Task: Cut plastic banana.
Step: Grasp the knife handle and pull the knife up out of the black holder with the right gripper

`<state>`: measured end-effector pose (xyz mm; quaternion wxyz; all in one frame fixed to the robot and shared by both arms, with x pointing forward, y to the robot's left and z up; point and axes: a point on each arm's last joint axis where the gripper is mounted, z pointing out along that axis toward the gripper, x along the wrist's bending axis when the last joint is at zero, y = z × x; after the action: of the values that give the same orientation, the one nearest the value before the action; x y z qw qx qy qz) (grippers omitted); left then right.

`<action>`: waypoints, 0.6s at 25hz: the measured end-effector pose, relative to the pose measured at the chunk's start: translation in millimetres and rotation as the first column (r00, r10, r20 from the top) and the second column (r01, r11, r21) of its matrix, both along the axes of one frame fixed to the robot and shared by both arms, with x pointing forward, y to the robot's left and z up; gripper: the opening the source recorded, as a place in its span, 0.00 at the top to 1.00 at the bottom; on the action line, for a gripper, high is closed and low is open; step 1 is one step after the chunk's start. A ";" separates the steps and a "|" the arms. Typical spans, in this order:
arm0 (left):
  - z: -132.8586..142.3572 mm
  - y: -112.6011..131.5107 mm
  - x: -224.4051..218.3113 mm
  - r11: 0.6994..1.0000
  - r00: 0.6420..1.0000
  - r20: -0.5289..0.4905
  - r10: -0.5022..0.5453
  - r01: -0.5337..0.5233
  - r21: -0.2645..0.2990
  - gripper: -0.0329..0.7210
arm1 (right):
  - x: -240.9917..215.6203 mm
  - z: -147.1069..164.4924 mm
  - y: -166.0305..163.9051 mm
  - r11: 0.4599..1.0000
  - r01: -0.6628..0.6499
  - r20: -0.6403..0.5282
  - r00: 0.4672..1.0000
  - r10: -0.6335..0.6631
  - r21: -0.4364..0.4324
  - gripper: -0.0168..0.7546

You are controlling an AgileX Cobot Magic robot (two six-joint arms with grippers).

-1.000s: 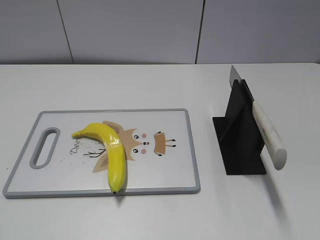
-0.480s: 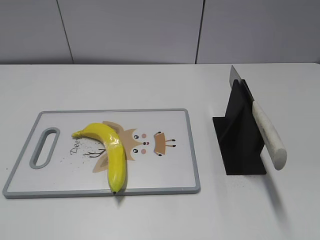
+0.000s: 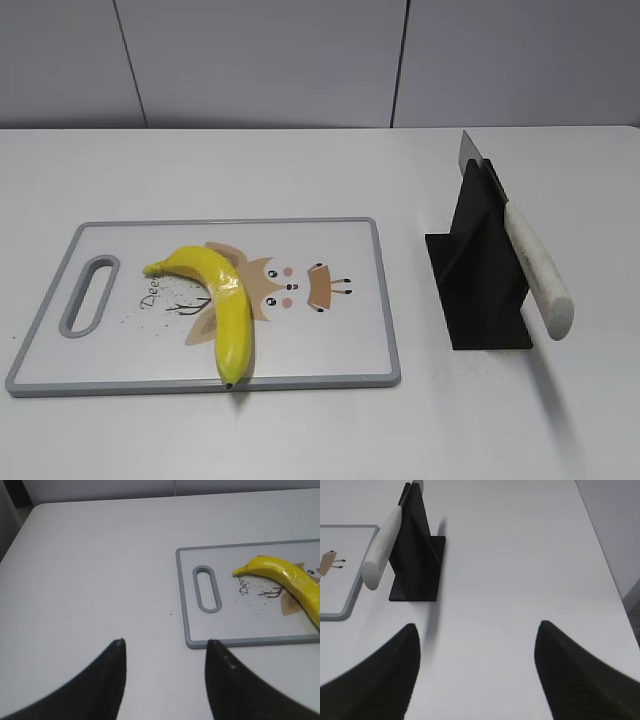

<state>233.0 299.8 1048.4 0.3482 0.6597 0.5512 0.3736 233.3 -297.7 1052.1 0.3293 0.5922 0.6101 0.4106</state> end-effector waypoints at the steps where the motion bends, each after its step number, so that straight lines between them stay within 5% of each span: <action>1: 0.0 0.0 0.0 1.000 1.000 0.000 0.000 0.000 0.000 0.30 | 0.0 0.0 0.0 1.000 0.000 0.000 1.000 0.000 0.000 0.24; 15: 0.0 0.0 0.0 1.000 1.000 0.000 0.000 0.000 0.000 0.31 | 2.6 2.1 -0.3 1.000 0.004 -0.030 1.000 -0.004 -0.009 0.29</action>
<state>233.0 299.8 1048.4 0.3482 0.6597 0.5512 0.3736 235.9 -298.0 1054.2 0.3236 0.5979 0.6158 0.3981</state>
